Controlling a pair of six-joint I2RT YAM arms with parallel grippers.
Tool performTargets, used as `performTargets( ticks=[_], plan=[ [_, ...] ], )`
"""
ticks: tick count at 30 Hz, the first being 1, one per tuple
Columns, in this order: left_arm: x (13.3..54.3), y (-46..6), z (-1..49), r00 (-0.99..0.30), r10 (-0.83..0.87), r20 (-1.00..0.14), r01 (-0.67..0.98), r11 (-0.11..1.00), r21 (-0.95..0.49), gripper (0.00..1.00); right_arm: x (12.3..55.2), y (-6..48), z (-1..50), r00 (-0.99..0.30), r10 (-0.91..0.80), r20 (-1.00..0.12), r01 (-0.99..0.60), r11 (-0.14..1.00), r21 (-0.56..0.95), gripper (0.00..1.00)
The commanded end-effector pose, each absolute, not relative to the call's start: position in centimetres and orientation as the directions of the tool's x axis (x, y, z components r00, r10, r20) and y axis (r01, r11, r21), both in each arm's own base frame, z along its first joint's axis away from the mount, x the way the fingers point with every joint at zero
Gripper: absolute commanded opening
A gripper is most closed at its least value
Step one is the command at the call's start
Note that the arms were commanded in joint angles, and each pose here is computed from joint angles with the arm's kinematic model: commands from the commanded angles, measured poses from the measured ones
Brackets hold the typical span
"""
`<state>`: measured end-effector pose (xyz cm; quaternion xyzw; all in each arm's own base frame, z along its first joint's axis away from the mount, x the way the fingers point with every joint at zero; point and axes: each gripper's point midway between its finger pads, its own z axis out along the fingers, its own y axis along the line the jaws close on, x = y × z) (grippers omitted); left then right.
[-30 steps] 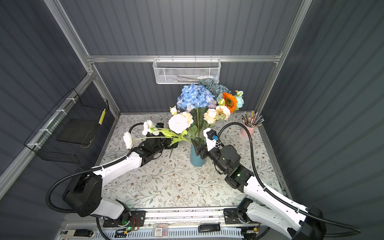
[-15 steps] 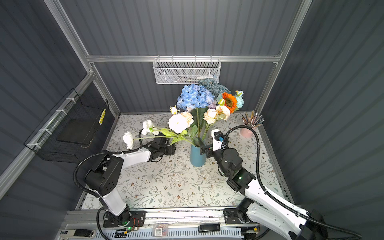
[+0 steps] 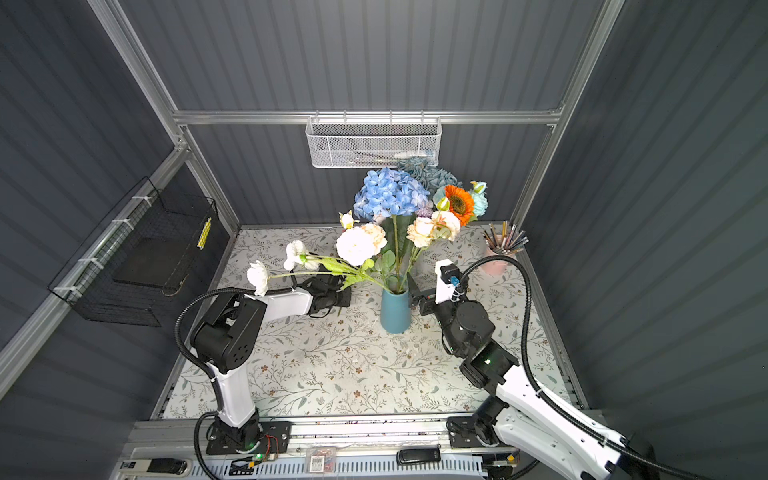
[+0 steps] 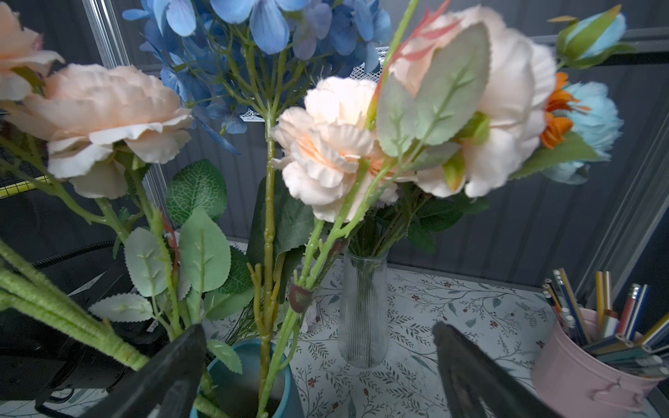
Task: Arrange flowers in a vase
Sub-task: Pick up the flowers from the top-center of the table.
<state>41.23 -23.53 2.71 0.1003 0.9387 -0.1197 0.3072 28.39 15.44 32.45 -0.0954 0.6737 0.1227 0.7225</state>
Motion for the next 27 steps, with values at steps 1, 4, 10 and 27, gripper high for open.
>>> performTargets(
  ticks=[1,4,10,27],
  plan=[
    [40.9,-23.2,1.5,-0.809,0.142,-0.571,0.26,0.957,-0.131,0.06,28.4,14.9,32.6,0.072,0.064,-0.995,-0.283,0.958,0.041,0.99],
    [40.8,-22.8,1.9,-0.803,0.13,-0.582,0.247,0.961,-0.126,0.0,28.5,14.9,32.7,0.072,0.064,-0.995,-0.283,0.958,0.041,0.99],
    [40.9,-21.9,5.0,-0.765,0.083,-0.639,0.218,0.966,-0.135,0.0,28.7,15.3,33.3,0.077,0.069,-0.995,-0.295,0.955,0.043,0.99],
    [38.0,-13.2,23.2,-0.423,-0.216,-0.88,-0.014,0.973,-0.232,0.0,27.8,16.5,35.4,0.093,0.146,-0.985,-0.388,0.916,0.099,0.99]
  ],
)
